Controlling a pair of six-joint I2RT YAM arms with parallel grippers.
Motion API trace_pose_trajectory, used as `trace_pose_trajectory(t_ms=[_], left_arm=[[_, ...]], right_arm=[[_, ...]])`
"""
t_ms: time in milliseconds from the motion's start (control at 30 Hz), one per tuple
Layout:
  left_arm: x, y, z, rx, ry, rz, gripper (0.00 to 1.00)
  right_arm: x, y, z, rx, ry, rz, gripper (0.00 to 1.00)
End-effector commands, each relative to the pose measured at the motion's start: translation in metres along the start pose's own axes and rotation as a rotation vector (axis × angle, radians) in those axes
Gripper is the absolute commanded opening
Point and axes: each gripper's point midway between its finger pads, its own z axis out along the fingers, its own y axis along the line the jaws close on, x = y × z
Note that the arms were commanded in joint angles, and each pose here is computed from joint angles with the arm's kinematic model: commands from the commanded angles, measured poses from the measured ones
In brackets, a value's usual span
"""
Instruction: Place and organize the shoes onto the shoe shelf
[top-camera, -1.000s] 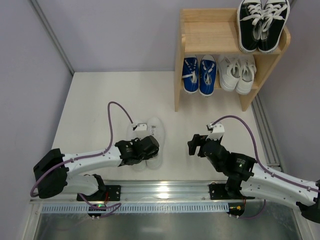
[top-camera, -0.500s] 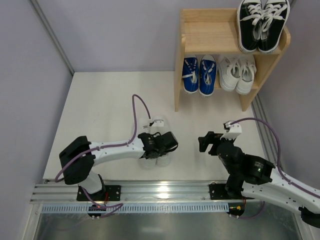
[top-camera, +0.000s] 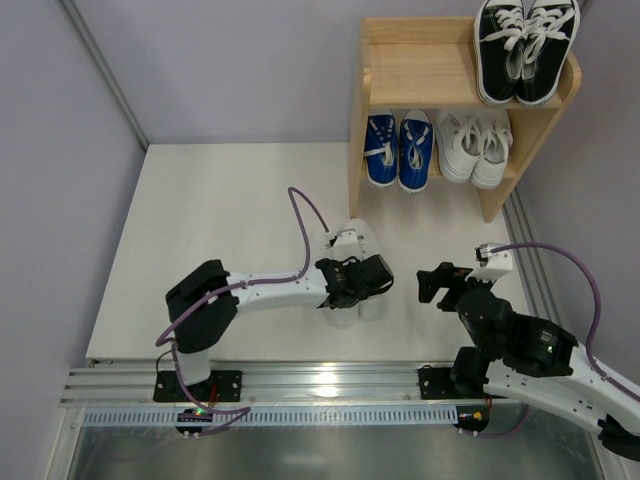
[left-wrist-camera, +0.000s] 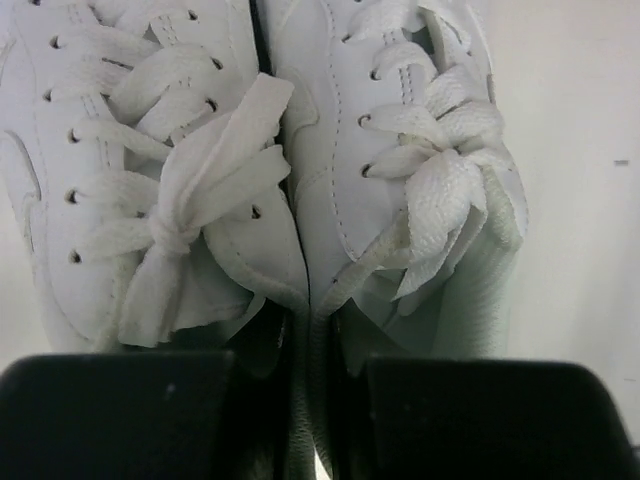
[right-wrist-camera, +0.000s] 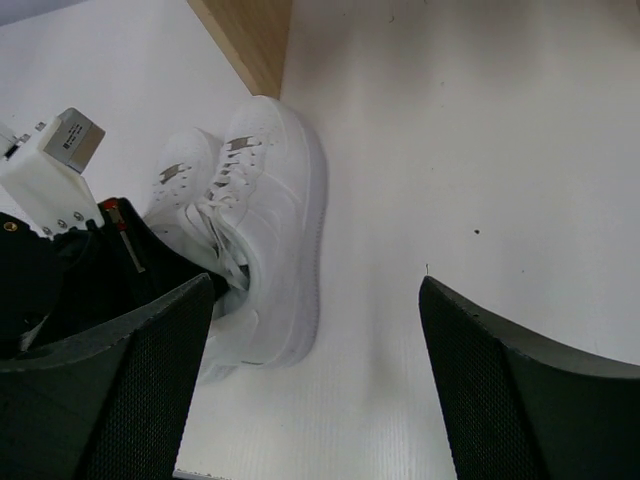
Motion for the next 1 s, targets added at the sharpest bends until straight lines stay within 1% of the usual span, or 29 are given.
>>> trace_pose_trajectory(t_ms=[0,100,233,533,567,600,667,700,800,967], left_arm=[[-0.046,-0.180,-0.074,0.656,-0.015,-0.465,0.00],[-0.046,-0.188,-0.080,0.694,-0.006,-0.522,0.00],[-0.045,-0.194,-0.087,0.708,-0.012,-0.525,0.00],[-0.032,-0.166,-0.073,0.609,-0.006,-0.496,0.00],[-0.031,-0.164,-0.072,0.603,-0.004,-0.490,0.02],[-0.029,-0.163,-0.072,0.597,-0.001,-0.482,0.13],[-0.026,-0.162,-0.072,0.602,0.005,-0.457,0.31],[-0.026,-0.162,-0.073,0.609,0.007,-0.449,0.48],[-0.026,-0.164,-0.079,0.641,0.011,-0.439,0.68],[-0.030,-0.167,-0.092,0.688,0.012,-0.412,0.78]], right_arm=[[-0.020,-0.007,-0.008,0.022,-0.049,0.033,0.84],[-0.023,-0.009,-0.009,0.026,-0.059,0.031,0.84],[-0.025,-0.011,-0.011,0.030,-0.061,0.026,0.84],[-0.022,-0.009,-0.009,0.027,-0.048,0.024,0.84],[-0.021,-0.009,-0.009,0.028,-0.045,0.023,0.84],[-0.020,-0.008,-0.009,0.025,-0.044,0.023,0.84],[-0.018,-0.008,-0.007,0.029,-0.039,0.019,0.84],[-0.018,-0.007,-0.007,0.026,-0.038,0.020,0.84],[-0.017,-0.005,-0.007,0.023,-0.033,0.021,0.84],[-0.013,-0.006,-0.005,0.028,-0.026,0.010,0.84]])
